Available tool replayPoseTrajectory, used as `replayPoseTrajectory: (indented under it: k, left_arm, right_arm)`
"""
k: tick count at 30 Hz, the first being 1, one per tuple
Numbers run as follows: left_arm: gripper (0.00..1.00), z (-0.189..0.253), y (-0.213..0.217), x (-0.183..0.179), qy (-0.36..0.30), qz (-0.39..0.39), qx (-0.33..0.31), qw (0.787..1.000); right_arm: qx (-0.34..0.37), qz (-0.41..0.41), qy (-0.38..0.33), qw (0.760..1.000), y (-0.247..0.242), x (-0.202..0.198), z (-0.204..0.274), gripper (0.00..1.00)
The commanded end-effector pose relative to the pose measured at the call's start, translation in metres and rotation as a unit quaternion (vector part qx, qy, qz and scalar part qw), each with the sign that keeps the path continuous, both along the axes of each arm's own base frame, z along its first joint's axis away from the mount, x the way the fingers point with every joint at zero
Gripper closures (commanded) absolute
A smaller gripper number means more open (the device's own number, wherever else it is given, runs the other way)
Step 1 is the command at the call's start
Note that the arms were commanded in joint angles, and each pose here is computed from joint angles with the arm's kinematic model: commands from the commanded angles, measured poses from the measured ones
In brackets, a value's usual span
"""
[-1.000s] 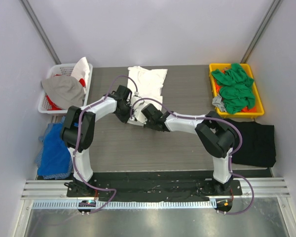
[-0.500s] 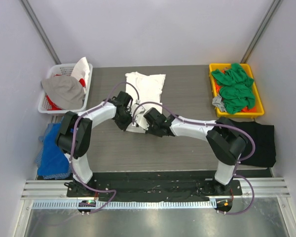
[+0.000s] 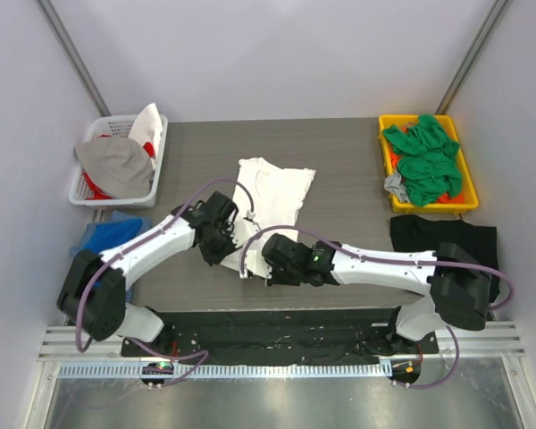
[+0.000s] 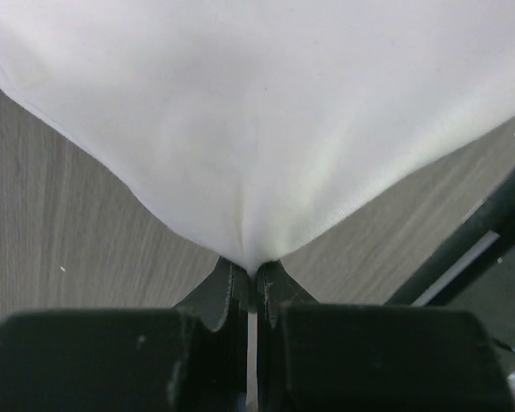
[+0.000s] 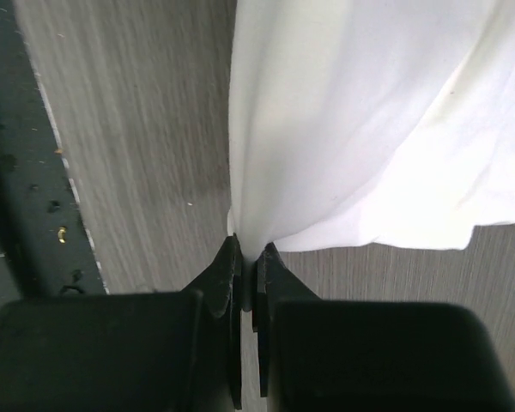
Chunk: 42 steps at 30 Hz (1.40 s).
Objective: Fold and stack the t-shirts
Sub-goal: Grab one side of the 2/3 rectangular tshirt with both arms, then fold the long partially folded tshirt into a neat square
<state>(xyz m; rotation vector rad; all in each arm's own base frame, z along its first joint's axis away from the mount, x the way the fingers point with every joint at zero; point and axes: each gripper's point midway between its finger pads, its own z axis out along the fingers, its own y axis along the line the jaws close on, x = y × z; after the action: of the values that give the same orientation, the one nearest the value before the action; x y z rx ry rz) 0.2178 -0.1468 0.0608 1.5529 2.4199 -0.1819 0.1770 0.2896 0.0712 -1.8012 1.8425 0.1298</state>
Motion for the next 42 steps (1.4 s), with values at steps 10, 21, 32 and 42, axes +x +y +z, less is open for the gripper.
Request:
replayPoseTrajectory:
  k: [10, 21, 32, 42]
  left_arm:
    - [1.0, 0.048, 0.034, -0.04, -0.05, -0.017, -0.01, 0.999]
    - [1.0, 0.054, 0.013, 0.005, -0.095, -0.014, -0.013, 0.995]
    - [1.0, 0.072, -0.002, 0.048, -0.15, -0.026, -0.015, 0.988]
    - [1.0, 0.063, -0.009, 0.098, -0.165, -0.017, -0.004, 0.986]
  right_arm:
    - [0.039, 0.005, -0.018, 0.999, 0.007, -0.006, 0.052, 0.99]
    - [0.033, -0.029, -0.123, 0.991, 0.003, 0.036, 0.093, 0.99]
    - [0.04, -0.059, -0.16, 0.985, -0.006, 0.066, 0.119, 0.99]
    - [0.028, -0.072, -0.156, 0.985, -0.008, 0.093, 0.106, 0.99]
